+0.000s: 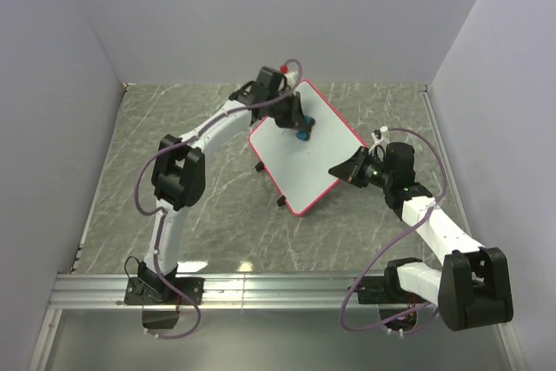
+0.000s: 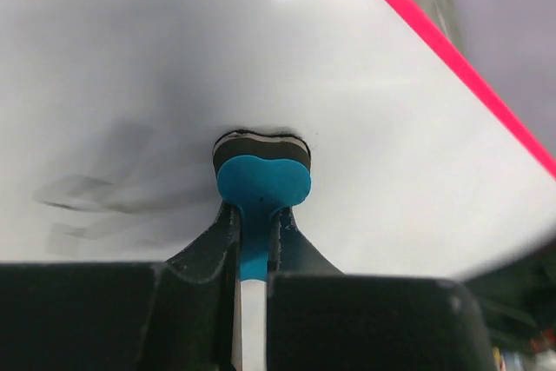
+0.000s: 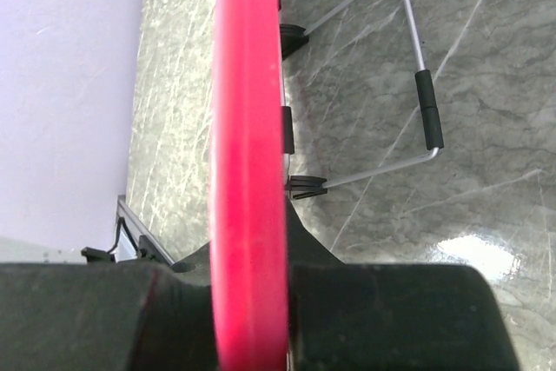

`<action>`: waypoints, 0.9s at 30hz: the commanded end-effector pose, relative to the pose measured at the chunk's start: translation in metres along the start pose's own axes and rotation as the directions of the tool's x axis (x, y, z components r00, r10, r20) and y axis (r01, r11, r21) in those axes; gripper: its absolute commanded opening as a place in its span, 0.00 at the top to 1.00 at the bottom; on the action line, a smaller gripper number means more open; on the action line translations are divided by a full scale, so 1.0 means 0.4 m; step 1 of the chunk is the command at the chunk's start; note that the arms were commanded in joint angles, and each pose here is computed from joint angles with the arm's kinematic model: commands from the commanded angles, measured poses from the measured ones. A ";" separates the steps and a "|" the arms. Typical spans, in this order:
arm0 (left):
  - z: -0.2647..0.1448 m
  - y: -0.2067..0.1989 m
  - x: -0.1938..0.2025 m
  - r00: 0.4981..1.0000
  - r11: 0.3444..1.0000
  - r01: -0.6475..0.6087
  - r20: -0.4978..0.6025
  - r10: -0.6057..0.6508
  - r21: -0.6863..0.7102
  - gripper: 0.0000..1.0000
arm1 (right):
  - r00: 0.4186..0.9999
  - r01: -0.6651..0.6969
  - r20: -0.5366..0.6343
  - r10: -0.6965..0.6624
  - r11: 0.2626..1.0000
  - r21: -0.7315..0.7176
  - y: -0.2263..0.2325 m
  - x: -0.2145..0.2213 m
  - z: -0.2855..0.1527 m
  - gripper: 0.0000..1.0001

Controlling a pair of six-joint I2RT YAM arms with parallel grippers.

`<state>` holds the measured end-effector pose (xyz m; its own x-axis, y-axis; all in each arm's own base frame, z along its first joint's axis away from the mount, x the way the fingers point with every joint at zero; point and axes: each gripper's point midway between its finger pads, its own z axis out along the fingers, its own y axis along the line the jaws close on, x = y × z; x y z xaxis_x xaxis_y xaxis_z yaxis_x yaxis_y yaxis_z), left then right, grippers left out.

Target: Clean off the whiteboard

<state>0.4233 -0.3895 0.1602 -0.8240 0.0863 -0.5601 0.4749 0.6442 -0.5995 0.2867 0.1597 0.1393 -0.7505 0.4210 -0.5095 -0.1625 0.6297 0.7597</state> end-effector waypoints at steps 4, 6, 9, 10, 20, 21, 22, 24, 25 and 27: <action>0.062 0.333 0.005 0.995 0.954 0.093 -0.006 -0.099 -0.284 1.00 | 0.985 -0.024 -0.165 0.041 0.995 0.100 -0.079 0.134 -0.008 1.00; 0.067 0.370 0.038 0.993 0.947 0.103 -0.030 -0.117 -0.304 1.00 | 0.986 -0.017 -0.165 0.034 0.995 0.102 -0.077 0.128 -0.007 1.00; 0.069 0.387 0.092 0.990 0.945 0.109 -0.056 -0.132 -0.307 1.00 | 0.986 -0.016 -0.161 0.032 0.995 0.100 -0.073 0.116 -0.002 1.00; 0.057 0.369 0.086 0.991 0.951 0.102 -0.049 -0.122 -0.293 1.00 | 0.986 -0.015 -0.162 0.031 0.995 0.100 -0.073 0.116 -0.001 1.00; 0.065 0.041 0.177 0.972 0.989 -0.140 -0.198 0.130 -0.040 1.00 | 0.986 -0.022 -0.160 0.037 0.995 0.094 -0.073 0.103 0.016 1.00; 0.077 0.006 0.204 0.964 0.982 -0.180 -0.208 0.166 -0.051 1.00 | 0.986 -0.024 -0.160 0.039 0.995 0.094 -0.073 0.102 0.016 1.00; 0.066 -0.033 0.203 0.963 0.979 -0.202 -0.188 0.193 -0.029 1.00 | 0.987 -0.022 -0.159 0.036 0.996 0.091 -0.070 0.100 0.017 1.00; 0.067 -0.099 0.246 0.958 0.979 -0.203 -0.200 0.206 0.036 1.00 | 0.987 -0.022 -0.155 0.036 0.996 0.088 -0.067 0.096 0.018 1.00; 0.067 -0.121 0.263 0.955 0.978 -0.197 -0.212 0.207 0.064 1.00 | 0.987 -0.024 -0.153 0.038 0.996 0.089 -0.068 0.095 0.018 1.00; 0.062 -0.172 0.288 0.949 0.974 -0.200 -0.228 0.220 0.109 1.00 | 0.987 -0.024 -0.156 0.038 0.996 0.090 -0.068 0.097 0.018 1.00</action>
<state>0.3920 -0.3965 0.1503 -0.7174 0.2402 -0.6540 0.6070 0.6762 -0.4175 0.2901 0.1625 0.1370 -0.7660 0.4276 -0.4800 -0.1426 0.6150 0.7755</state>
